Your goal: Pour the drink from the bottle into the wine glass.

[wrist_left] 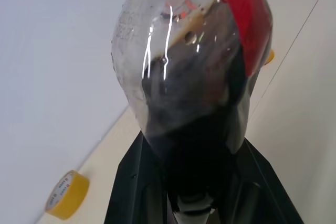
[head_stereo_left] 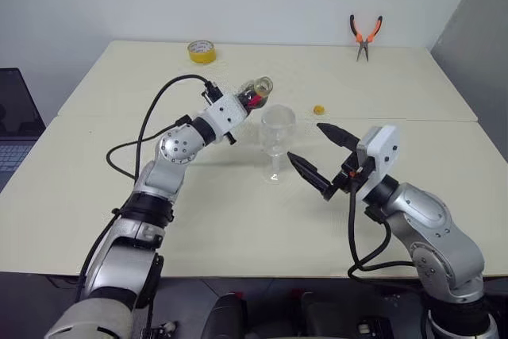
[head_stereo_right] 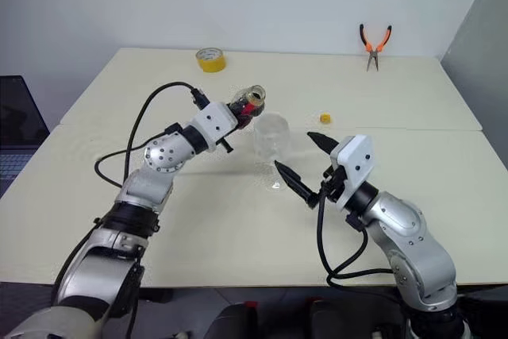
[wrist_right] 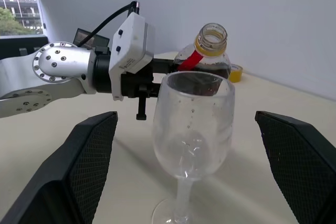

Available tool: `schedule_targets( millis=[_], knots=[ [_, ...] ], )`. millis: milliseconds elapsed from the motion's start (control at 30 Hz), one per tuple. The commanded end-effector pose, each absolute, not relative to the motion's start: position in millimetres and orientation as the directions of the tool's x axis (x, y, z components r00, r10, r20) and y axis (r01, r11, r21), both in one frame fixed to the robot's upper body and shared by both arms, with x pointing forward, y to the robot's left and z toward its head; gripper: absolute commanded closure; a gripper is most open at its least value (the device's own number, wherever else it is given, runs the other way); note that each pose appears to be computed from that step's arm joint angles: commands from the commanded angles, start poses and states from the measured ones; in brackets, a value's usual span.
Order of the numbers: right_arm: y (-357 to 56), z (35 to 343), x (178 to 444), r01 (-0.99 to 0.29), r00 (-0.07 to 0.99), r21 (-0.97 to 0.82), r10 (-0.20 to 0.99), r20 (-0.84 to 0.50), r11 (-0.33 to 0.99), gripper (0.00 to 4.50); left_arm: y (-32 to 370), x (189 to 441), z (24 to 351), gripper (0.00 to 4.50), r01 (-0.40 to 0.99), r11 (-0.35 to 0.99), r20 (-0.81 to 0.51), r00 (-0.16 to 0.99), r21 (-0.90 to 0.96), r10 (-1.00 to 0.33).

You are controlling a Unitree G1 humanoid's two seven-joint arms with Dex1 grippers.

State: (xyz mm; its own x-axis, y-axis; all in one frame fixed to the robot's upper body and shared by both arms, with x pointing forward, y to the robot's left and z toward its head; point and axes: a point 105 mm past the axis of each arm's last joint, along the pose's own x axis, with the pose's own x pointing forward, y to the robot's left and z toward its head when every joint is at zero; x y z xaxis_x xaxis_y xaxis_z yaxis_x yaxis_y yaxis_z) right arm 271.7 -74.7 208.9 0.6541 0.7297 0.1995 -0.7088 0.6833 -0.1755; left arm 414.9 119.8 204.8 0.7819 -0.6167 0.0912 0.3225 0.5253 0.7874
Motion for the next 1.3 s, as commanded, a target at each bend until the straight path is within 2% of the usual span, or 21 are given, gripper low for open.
schedule_targets(
  millis=[33,600,1300],
  knots=[
    [-67.8,220.6,266.2,-0.72,0.629,-0.173,0.737,0.247,0.672,0.0,119.9,414.8,238.5,3.76,0.202,0.501,0.194,0.752,0.842,-0.63],
    [-59.6,217.3,278.0,-0.702,0.656,-0.188,0.727,0.201,0.686,0.0,121.6,410.7,256.0,3.82,0.011,0.302,0.214,0.681,0.953,-0.701],
    [-58.2,210.1,280.4,-0.699,0.669,-0.196,0.726,0.158,0.687,0.0,116.1,407.5,275.7,3.82,-0.176,0.15,0.228,0.625,0.973,-0.747]
  ],
)
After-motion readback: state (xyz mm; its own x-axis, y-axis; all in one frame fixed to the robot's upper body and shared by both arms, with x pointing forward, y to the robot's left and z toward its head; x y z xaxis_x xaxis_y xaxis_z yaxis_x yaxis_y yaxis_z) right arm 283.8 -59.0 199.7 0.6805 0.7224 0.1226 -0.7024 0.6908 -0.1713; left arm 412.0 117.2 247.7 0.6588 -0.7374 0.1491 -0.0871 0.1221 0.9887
